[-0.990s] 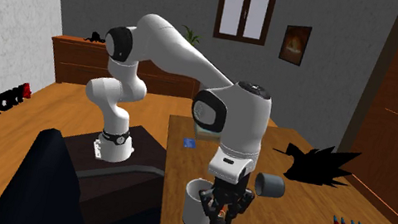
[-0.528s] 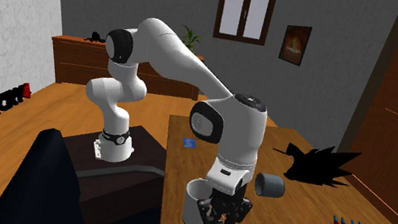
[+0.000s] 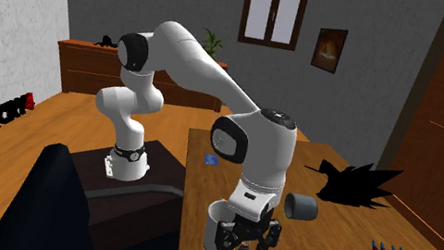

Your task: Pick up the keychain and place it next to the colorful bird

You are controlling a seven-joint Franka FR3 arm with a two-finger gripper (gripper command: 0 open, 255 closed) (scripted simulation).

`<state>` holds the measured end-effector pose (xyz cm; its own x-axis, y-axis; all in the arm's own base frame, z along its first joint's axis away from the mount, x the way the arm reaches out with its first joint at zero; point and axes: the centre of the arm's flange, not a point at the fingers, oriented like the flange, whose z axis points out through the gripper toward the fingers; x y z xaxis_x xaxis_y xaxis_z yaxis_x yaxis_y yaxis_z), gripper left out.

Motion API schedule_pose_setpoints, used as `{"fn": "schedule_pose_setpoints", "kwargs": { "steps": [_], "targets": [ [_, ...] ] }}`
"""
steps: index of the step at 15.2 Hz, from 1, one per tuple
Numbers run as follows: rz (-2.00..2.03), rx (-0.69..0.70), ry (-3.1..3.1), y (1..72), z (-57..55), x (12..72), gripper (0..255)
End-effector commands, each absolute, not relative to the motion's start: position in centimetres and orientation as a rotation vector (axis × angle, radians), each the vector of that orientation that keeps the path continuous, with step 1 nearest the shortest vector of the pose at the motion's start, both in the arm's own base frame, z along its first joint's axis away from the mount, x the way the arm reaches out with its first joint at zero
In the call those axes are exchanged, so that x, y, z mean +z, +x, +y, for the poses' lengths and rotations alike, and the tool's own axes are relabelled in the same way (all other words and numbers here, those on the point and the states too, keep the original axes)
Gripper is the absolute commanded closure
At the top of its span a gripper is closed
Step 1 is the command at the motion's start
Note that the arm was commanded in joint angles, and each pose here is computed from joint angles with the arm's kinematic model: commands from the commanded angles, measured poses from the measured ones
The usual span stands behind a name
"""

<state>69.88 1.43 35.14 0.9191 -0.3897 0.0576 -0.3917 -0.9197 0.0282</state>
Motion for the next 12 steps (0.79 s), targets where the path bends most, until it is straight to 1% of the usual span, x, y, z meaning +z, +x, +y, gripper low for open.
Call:
{"fn": "schedule_pose_setpoints", "kwargs": {
  "steps": [1,4,8,12],
  "targets": [
    [-0.618,0.073,3.039,69.8,1.4,34.9,0],
    [-0.618,0.073,3.039,69.9,1.6,35.0,0],
    [-0.618,0.073,3.039,69.7,1.8,40.0,0],
    [-0.618,0.073,3.039,69.7,1.8,40.0,0]
  ]
}}
